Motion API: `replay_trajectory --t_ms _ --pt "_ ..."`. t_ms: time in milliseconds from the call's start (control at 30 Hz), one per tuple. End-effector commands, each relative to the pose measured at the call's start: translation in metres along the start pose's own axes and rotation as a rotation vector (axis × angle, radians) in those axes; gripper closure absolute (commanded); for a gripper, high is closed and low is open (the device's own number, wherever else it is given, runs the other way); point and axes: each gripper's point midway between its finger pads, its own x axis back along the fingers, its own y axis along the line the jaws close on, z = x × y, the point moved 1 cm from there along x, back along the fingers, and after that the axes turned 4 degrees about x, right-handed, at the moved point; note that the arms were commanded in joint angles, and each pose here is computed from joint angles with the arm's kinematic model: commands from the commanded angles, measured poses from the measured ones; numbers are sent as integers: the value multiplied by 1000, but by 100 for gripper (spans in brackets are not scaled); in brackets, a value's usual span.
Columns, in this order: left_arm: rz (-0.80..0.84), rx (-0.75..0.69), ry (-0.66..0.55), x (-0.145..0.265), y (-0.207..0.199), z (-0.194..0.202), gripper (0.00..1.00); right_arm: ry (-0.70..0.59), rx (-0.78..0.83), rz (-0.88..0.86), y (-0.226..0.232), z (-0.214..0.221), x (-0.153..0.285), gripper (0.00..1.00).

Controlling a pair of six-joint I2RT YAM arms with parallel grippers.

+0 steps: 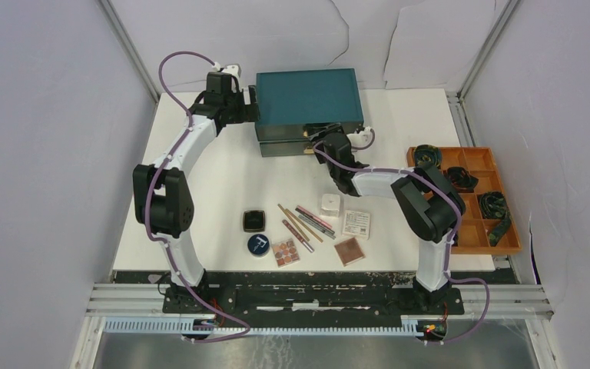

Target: Organize the makeup

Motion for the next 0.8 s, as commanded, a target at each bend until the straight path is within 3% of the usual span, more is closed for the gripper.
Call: replay_trajectory --t_ms 0,167,333,767 --pt "-17 18 24 3 6 7 0 -39 -29 -80 31 -13 -15 36" --pt "-16 17 23 5 6 7 0 -59 -34 -91 32 -15 -19 39" --pt "-21 17 30 3 9 12 0 -56 4 -108 37 -17 -17 58" --pt "-25 21 40 0 10 15 0 -66 14 -64 12 -27 2 78"
